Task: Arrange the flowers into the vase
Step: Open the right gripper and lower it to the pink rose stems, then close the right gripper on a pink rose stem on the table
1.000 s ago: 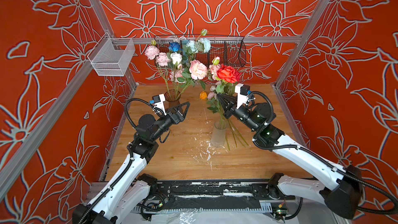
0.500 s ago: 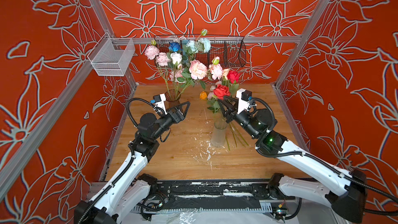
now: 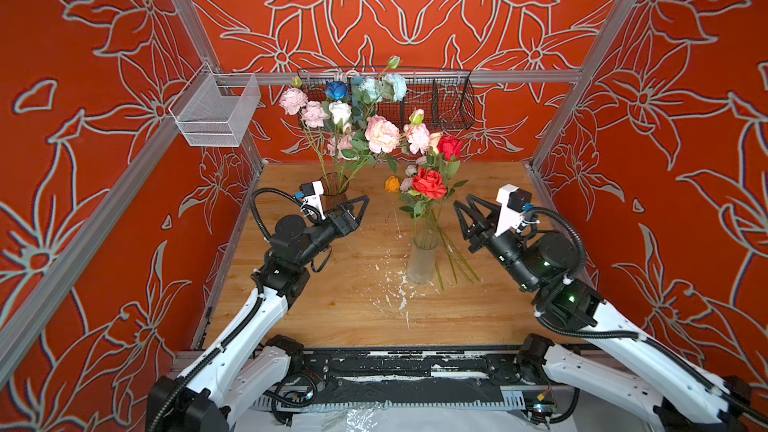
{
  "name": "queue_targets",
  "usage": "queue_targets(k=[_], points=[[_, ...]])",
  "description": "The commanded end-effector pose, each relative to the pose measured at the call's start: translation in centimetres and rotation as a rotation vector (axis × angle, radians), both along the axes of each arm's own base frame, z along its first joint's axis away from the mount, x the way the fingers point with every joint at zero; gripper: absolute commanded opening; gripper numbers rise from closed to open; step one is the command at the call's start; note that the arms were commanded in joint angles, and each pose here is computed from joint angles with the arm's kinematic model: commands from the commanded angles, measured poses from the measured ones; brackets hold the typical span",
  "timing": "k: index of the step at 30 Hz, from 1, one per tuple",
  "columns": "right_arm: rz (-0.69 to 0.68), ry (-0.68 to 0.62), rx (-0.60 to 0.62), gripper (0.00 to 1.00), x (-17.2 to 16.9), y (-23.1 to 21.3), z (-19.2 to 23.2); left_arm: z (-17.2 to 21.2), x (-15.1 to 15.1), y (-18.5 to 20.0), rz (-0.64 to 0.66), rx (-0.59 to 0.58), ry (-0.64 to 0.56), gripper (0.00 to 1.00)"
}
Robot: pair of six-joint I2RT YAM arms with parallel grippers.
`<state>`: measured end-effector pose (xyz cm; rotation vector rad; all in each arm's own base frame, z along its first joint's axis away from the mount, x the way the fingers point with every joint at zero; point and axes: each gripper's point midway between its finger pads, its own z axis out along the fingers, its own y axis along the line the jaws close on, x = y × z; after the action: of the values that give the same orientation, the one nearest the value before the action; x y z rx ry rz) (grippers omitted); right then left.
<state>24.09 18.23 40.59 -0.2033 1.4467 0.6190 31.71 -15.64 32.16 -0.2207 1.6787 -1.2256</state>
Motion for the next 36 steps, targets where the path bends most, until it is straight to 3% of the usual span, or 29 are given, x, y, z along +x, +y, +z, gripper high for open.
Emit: queue_targets(k=[1,6,12,16,21,26,30,36], points=[[-0.206,0.120,-0.061,0.38,1.2,-3.5,-4.4,0.1,0.3,-0.1,-0.011,-0.024,0.004,0.98],[-0.361,0.271,-0.074,0.34,3.0,-7.1,-9.6,-3.7,1.9,0.1,0.041,0.009,0.172,0.96],[-0.434,0.518,0.045,0.33,6.3,-11.4,-15.9,-8.4,3.1,-0.9,0.020,0.045,0.381,0.93],[-0.412,0.662,0.066,0.33,8.3,-11.7,-19.2,-10.2,3.7,-2.4,-0.052,0.044,0.457,0.90],[-0.364,0.814,0.054,0.34,11.2,-10.7,-22.4,-11.4,4.0,-3.1,-0.085,0.067,0.510,0.89],[-0.159,1.008,-0.010,0.40,14.9,-6.4,-25.7,-11.4,4.1,-3.2,-0.094,0.067,0.510,0.89],[-0.117,1.099,-0.044,0.40,18.2,-4.4,-28.9,-11.4,4.2,-3.3,-0.097,0.072,0.502,0.90],[-0.049,1.180,-0.277,0.43,21.0,0.2,-32.7,-11.1,4.4,-4.0,-0.140,0.061,0.478,0.90]])
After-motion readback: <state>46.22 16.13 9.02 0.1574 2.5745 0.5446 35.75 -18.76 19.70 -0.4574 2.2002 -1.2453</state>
